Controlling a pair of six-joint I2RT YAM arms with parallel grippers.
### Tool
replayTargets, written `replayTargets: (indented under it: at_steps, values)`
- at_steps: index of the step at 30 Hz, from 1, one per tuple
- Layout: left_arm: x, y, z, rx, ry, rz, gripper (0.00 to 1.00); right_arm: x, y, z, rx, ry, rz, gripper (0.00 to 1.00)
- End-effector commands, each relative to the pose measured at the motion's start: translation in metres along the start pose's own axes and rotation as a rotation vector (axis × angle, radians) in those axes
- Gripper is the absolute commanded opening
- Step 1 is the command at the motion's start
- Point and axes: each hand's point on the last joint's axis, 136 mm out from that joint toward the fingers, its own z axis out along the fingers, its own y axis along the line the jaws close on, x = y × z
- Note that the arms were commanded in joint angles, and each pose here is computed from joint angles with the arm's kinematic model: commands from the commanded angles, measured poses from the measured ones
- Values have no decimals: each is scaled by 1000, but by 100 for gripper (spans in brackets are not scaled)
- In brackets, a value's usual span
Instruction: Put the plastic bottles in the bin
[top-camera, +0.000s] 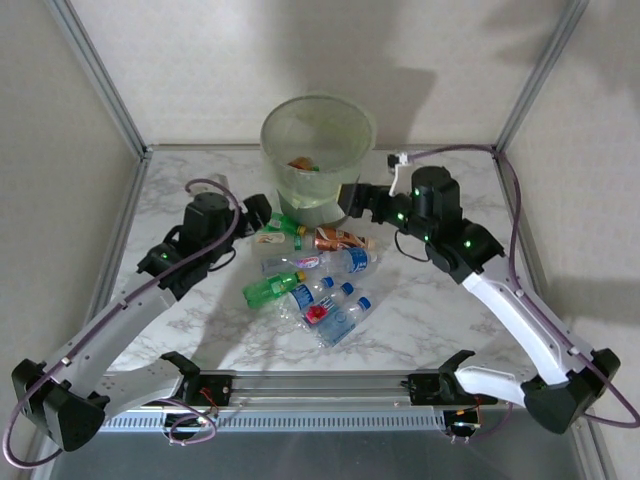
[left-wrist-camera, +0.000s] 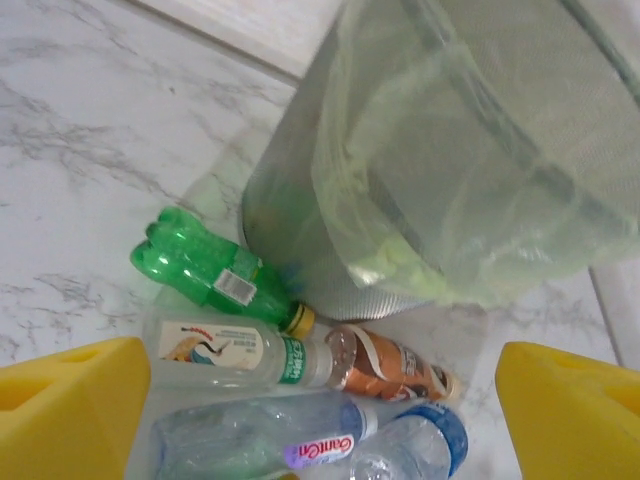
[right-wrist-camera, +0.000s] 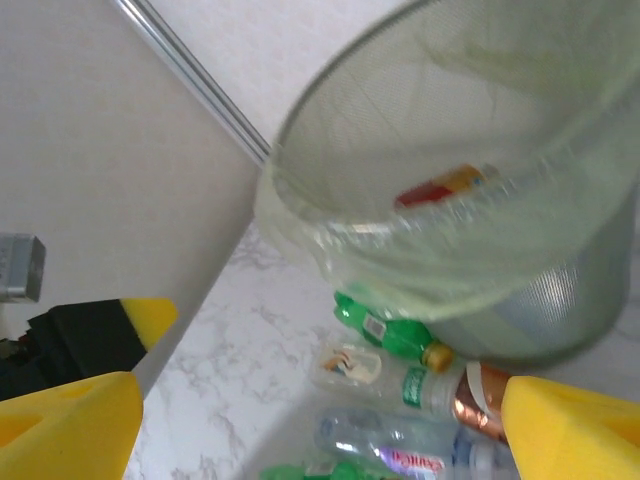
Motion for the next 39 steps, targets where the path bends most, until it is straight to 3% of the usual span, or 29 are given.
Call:
replayTargets:
  at_steps: [1, 9, 18, 26, 32, 39]
  values:
    - [27, -6, 1, -9, 38, 94, 88, 18, -21, -4, 51, 3, 89, 92]
    - [84, -21, 6, 12, 141, 236, 87, 72, -64, -12, 168, 60, 242, 93]
    - [136, -59, 12, 93, 232, 453, 85, 97, -137, -23, 438, 111, 391, 92]
    - [198, -84, 1, 194, 386, 670, 84, 118, -167, -29, 537, 149, 469, 92]
    - [195, -76, 2, 157, 373, 672, 85, 136, -175, -22, 548, 205, 516, 91]
    - [186, -59, 8, 70, 330, 684, 83, 174, -164, 11, 425, 305, 642, 87]
